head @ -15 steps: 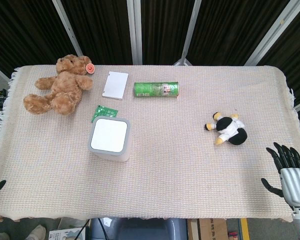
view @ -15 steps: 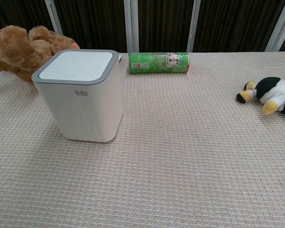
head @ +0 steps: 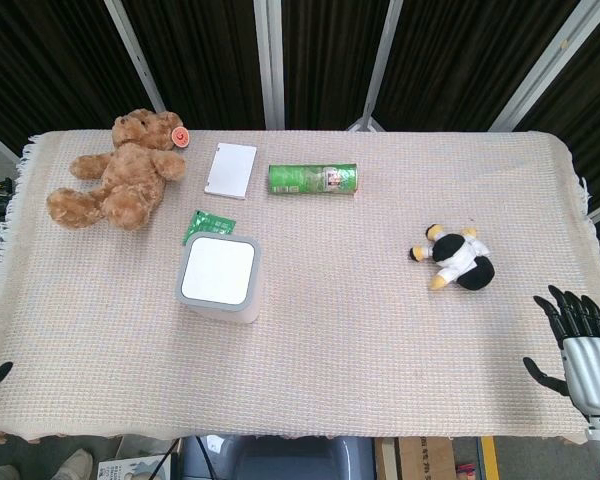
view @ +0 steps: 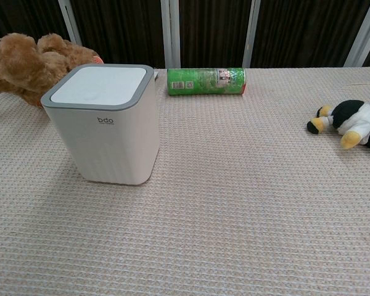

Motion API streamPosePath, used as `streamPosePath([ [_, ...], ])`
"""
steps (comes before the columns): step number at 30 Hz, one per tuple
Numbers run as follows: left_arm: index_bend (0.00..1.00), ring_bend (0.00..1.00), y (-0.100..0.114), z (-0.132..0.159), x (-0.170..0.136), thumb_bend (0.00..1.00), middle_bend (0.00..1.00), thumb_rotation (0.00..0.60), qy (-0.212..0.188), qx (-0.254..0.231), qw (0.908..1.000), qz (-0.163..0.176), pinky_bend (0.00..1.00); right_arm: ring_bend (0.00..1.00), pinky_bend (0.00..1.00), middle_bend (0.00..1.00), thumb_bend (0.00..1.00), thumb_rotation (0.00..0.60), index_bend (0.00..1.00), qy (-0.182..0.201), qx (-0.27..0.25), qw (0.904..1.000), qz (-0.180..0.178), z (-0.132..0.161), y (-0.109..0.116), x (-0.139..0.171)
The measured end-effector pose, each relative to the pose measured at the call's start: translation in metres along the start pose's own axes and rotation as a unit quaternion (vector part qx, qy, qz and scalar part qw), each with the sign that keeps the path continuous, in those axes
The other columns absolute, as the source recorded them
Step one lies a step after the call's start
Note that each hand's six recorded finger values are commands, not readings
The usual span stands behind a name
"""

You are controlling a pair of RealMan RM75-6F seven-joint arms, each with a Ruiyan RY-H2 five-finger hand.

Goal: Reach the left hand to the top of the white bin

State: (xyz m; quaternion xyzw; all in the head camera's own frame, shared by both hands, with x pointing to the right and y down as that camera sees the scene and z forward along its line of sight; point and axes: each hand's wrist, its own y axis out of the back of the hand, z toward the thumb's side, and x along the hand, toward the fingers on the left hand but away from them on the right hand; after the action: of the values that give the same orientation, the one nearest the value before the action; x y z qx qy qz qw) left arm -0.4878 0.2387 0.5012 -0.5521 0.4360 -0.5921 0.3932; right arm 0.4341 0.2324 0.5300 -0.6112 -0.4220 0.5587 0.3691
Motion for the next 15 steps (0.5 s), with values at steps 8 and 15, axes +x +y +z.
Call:
streamPosePath([
  [8, 0.12, 0.02, -0.0026, -0.0013, 0.0047, 0.15, 0.11, 0.6, 0.01, 0.001, 0.9999, -0.003, 0.11, 0.02, 0.0, 0.06, 0.22, 0.6, 0.15, -0.009, 0.0, 0.9999, 0.011, -0.0051, -0.0026, 0.0004],
  [15, 0.12, 0.08, -0.0027, 0.0005, 0.0053, 0.15, 0.13, 0.6, 0.003, -0.002, 1.0, -0.005, 0.2, 0.02, 0.0, 0.06, 0.22, 0.6, 0.15, -0.005, 0.001, 0.9999, 0.012, -0.0012, -0.002, 0.002],
])
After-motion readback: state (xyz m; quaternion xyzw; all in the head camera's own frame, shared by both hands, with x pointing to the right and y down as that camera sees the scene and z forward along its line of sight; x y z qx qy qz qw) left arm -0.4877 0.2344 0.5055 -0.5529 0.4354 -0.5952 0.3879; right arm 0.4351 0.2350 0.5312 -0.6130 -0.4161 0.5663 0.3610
